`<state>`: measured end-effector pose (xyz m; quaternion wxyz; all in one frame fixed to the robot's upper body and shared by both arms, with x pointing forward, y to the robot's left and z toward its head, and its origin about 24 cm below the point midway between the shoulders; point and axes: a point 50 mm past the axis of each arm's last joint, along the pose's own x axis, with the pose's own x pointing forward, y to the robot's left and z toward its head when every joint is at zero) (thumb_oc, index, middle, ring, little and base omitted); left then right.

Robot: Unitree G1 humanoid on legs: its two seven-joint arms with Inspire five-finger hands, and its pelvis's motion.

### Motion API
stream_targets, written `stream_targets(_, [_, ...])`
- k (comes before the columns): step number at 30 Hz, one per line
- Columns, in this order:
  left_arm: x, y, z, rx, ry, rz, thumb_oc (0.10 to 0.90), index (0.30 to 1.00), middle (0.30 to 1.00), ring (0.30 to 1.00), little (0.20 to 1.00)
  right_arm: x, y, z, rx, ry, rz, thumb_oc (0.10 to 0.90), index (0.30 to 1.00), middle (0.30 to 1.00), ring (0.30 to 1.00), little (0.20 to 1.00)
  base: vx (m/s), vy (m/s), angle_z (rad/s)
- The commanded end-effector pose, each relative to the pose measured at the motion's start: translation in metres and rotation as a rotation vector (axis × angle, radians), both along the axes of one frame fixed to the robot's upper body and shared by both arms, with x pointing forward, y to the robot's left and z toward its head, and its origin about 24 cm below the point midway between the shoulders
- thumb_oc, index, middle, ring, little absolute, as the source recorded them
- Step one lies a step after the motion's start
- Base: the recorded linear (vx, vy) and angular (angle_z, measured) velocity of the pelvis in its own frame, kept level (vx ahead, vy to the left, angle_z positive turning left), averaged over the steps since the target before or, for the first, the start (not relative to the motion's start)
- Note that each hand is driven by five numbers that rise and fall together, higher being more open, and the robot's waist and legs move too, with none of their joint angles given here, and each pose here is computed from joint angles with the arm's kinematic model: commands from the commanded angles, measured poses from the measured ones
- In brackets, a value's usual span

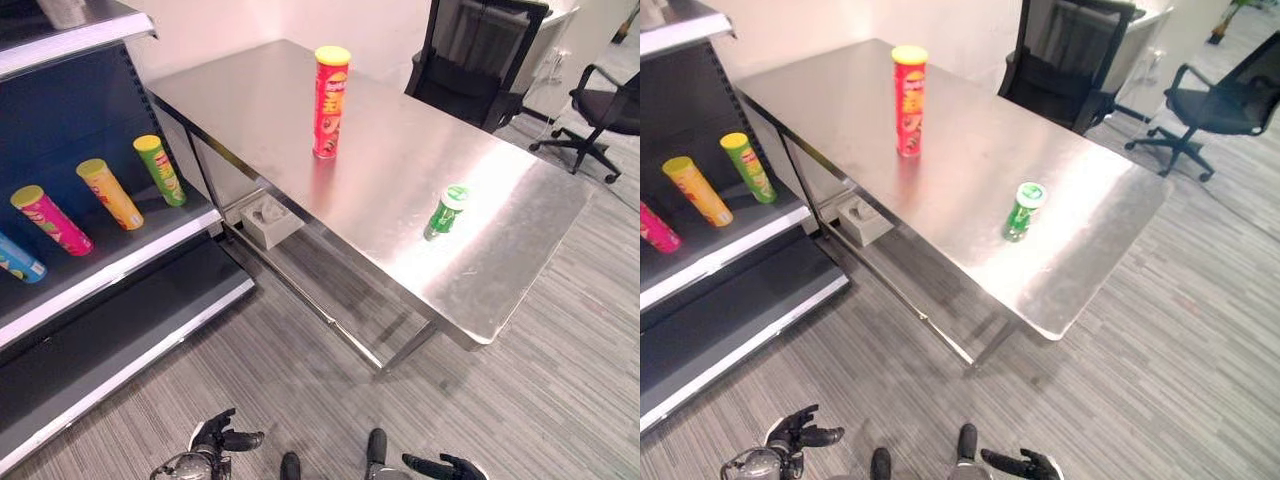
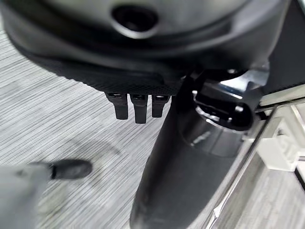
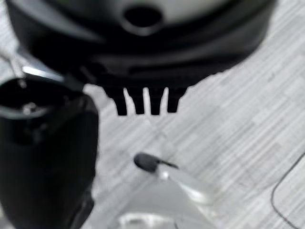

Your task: Put the goods on the table back onto the shelves and tidy them up.

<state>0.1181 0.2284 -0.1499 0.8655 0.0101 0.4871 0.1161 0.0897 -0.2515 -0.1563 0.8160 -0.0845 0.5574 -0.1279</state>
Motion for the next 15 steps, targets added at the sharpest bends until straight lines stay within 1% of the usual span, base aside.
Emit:
stream_targets(1, [0.021,0.014,0.01,0.045,-0.076,0.054,0.8,0.9,0.9,0.9,0.9,-0.007,-0.046,0.014,-0.11,-0.048,-0.213,0.8,0.9,0.9,0.9,0.9,0.18,-0.085,-0.16])
stream_targets(3, [0.014,0.018,0.008,0.045,-0.061,0.071,0.8,0.9,0.9,0.9,0.9,-0.007,-0.064,0.023,-0.146,-0.108,-0.319,0.8,0.9,0.9,0.9,0.9,0.12,-0.032,-0.09])
stream_targets(4, [0.01,0.019,0.008,0.043,-0.054,0.075,0.8,0.9,0.9,0.9,0.9,-0.004,-0.078,0.032,-0.173,-0.171,-0.386,0.8,0.9,0.9,0.9,0.9,0.07,-0.01,-0.04])
stream_targets(5, [0.009,0.018,0.007,0.043,-0.053,0.074,0.8,0.9,0.9,0.9,0.9,-0.005,-0.078,0.032,-0.174,-0.171,-0.387,0.8,0.9,0.9,0.9,0.9,0.1,0.003,-0.05])
stream_targets(6, [0.004,0.019,0.006,0.042,-0.046,0.074,0.8,0.9,0.9,0.9,0.9,0.004,-0.11,0.057,-0.265,-0.303,-0.476,0.8,0.9,0.9,0.9,0.9,0.1,0.02,-0.05])
stream_targets(7, [-0.002,0.017,0.004,0.044,-0.027,0.058,0.8,0.9,0.9,0.9,0.9,0.018,-0.139,0.09,-0.391,-0.433,-0.461,0.8,0.9,0.9,0.9,0.9,0.1,0.021,-0.06])
stream_targets(8, [-0.003,0.017,0.004,0.043,-0.027,0.057,0.8,0.9,0.9,0.9,0.9,0.018,-0.139,0.09,-0.393,-0.432,-0.462,0.8,0.9,0.9,0.9,0.9,0.05,0.025,-0.05])
stream_targets(10, [-0.006,0.014,0.003,0.042,-0.018,0.047,0.8,0.9,0.9,0.9,0.9,0.041,-0.161,0.137,-0.523,-0.621,-0.412,0.8,0.9,0.9,0.9,0.9,0.01,0.009,-0.02])
stream_targets(12, [-0.008,0.012,0.002,0.034,-0.021,0.044,0.8,0.9,0.9,0.9,0.9,0.068,-0.171,0.192,-0.65,-0.817,-0.284,0.8,0.9,0.9,0.9,0.9,0.01,0.017,-0.09])
stream_targets(13, [-0.009,0.011,0.002,0.033,-0.019,0.046,0.8,0.9,0.9,0.9,0.9,0.087,-0.164,0.225,-0.687,-0.96,-0.189,0.8,0.9,0.9,0.9,0.9,0.0,0.015,-0.19])
stream_targets(14, [-0.009,0.011,0.002,0.03,-0.021,0.043,0.8,0.9,0.9,0.9,0.9,0.099,-0.155,0.249,-0.705,-1.067,-0.115,0.8,0.9,0.9,0.9,0.9,0.0,0.009,-0.16])
stream_targets(15, [-0.009,0.011,0.002,0.03,-0.021,0.042,0.8,0.9,0.9,0.9,0.9,0.099,-0.155,0.249,-0.706,-1.066,-0.115,0.8,0.9,0.9,0.9,0.9,-0.01,0.005,-0.11])
